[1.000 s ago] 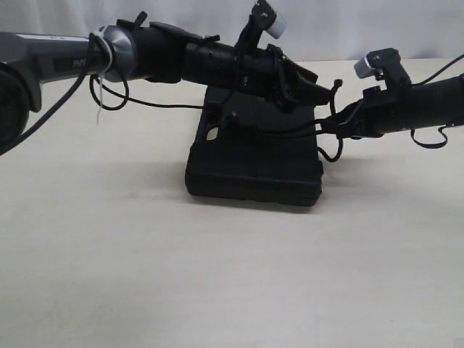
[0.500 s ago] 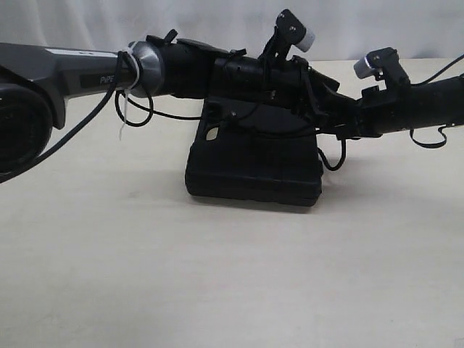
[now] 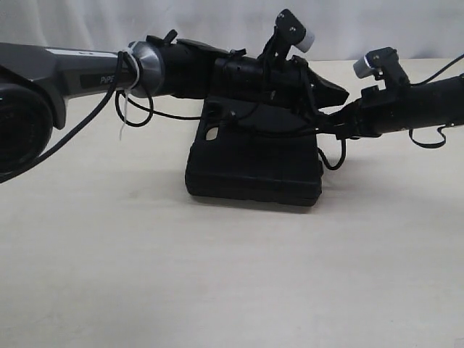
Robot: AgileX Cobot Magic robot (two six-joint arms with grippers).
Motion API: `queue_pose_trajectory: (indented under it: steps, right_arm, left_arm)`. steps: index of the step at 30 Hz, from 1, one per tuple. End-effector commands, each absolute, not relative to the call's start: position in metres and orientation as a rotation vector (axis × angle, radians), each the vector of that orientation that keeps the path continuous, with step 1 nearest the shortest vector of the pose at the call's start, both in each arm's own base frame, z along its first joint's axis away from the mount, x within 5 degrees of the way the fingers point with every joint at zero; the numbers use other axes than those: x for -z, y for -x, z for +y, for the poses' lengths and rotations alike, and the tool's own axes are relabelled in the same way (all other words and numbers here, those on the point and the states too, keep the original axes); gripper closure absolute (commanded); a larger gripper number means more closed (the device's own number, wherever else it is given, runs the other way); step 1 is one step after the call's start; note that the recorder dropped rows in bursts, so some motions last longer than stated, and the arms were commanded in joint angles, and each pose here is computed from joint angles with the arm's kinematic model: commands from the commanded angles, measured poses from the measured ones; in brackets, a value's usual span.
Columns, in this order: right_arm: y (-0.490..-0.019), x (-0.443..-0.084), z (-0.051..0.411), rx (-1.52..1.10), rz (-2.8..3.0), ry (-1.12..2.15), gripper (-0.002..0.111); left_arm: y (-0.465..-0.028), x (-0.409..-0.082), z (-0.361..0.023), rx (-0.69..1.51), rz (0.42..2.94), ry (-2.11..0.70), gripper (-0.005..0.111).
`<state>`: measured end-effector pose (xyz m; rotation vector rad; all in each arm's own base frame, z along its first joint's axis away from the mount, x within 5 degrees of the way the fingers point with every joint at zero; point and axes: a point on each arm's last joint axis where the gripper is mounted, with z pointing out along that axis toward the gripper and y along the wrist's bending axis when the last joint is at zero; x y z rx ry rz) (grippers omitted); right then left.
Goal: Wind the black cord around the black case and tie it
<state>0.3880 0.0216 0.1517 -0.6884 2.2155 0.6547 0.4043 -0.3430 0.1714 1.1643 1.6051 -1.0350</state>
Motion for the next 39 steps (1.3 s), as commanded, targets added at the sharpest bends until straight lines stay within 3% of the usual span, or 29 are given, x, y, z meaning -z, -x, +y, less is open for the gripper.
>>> queue_pose_trajectory:
  steps: [1,6,13,15,27,39]
  right_arm:
    - [-0.388,-0.154,0.022,-0.661,2.204,0.698,0.097]
    - [-0.388,-0.154,0.022,-0.661,2.204,0.698,0.097]
    - [-0.388,-0.154,0.022,-0.661,2.204,0.698,0.097]
    - [-0.388,-0.154,0.022,-0.661,2.204,0.698,0.097]
    - [-0.388,-0.154,0.022,-0.661,2.204,0.698,0.097]
    - [-0.387,-0.152,0.021,-0.63,2.213,0.744,0.097]
  left_arm:
    - [-0.41,-0.179,-0.338,1.062,1.584,-1.115,0.107]
    - [-0.412,-0.189,-0.322,1.013,1.478,-1.261,0.103]
    - [-0.394,-0.193,-0.316,1.075,1.195,-1.532,0.059]
    - [-0.39,-0.189,-0.322,1.018,1.177,-1.589,0.053]
    - [-0.381,-0.184,-0.354,0.828,1.215,-1.585,0.052]
    - [-0.386,-0.2,-0.346,1.028,1.188,-1.395,0.052]
